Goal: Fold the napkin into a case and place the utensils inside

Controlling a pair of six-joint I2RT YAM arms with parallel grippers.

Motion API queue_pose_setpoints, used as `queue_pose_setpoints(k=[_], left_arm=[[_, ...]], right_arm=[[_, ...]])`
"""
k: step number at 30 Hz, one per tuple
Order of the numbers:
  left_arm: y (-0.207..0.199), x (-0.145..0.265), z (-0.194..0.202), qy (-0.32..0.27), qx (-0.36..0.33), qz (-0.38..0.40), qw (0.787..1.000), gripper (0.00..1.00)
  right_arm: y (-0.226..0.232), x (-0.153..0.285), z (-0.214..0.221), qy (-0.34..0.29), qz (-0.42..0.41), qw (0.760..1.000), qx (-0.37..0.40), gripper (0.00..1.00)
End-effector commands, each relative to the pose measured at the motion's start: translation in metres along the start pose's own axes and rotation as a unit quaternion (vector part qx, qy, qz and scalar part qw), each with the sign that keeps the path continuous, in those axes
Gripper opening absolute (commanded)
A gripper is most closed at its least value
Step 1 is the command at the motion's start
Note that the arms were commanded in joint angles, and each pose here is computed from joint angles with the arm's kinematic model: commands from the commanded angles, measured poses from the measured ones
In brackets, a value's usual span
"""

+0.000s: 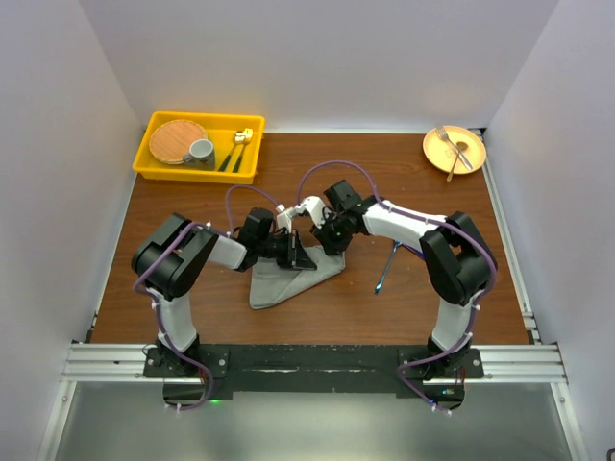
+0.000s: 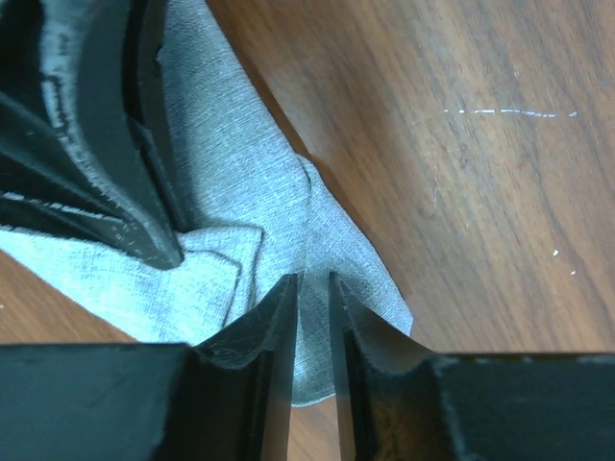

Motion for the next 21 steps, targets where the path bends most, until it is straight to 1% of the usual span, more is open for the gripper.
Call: queue_pose_setpoints(k=[1, 2, 3, 4, 12, 17, 21], left_arm=[[0.011, -0.002, -0.004, -0.006, 0.007, -0.021, 1.000, 0.00], [0.010, -0.003, -0.003, -0.005, 0.006, -0.020, 1.000, 0.00], [0.010, -0.003, -0.003, -0.005, 0.004, -0.019, 1.000, 0.00], [0.011, -0.003, -0.004, -0.005, 0.004, -0.020, 1.000, 0.00], [0.008, -0.001, -0.005, -0.007, -0.004, -0.017, 1.000, 0.00], [-0.004, 0.004, -0.013, -0.018, -0.033, -0.002, 0.999, 0.00], [-0.012, 0.008, -0.018, -0.023, -0.049, 0.004, 0.999, 0.00]], right_arm=[[-0.007, -0.005, -0.003, -0.004, 0.020, 1.000, 0.012, 0.18], [-0.008, -0.005, -0.004, -0.004, 0.022, 1.000, 0.013, 0.14], [-0.007, -0.006, -0.004, -0.002, 0.022, 1.000, 0.014, 0.06], [-0.008, -0.007, -0.004, 0.001, 0.022, 1.000, 0.012, 0.00], [-0.005, 0.011, -0.025, -0.028, 0.018, 0.999, 0.012, 0.00], [0.001, 0.030, -0.041, -0.053, 0.008, 0.999, 0.010, 0.00], [0.005, 0.029, -0.038, -0.048, -0.001, 0.999, 0.008, 0.00]])
Point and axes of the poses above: each gripper's point midway between its finger pads, its own x axis back along the fingers, its own y axis along the line the jaws close on, z = x × y, the point moved 2 cm from there along x, back along the fingers, and after that the axes turned 3 degrees about -x, right-handed, at the moved point
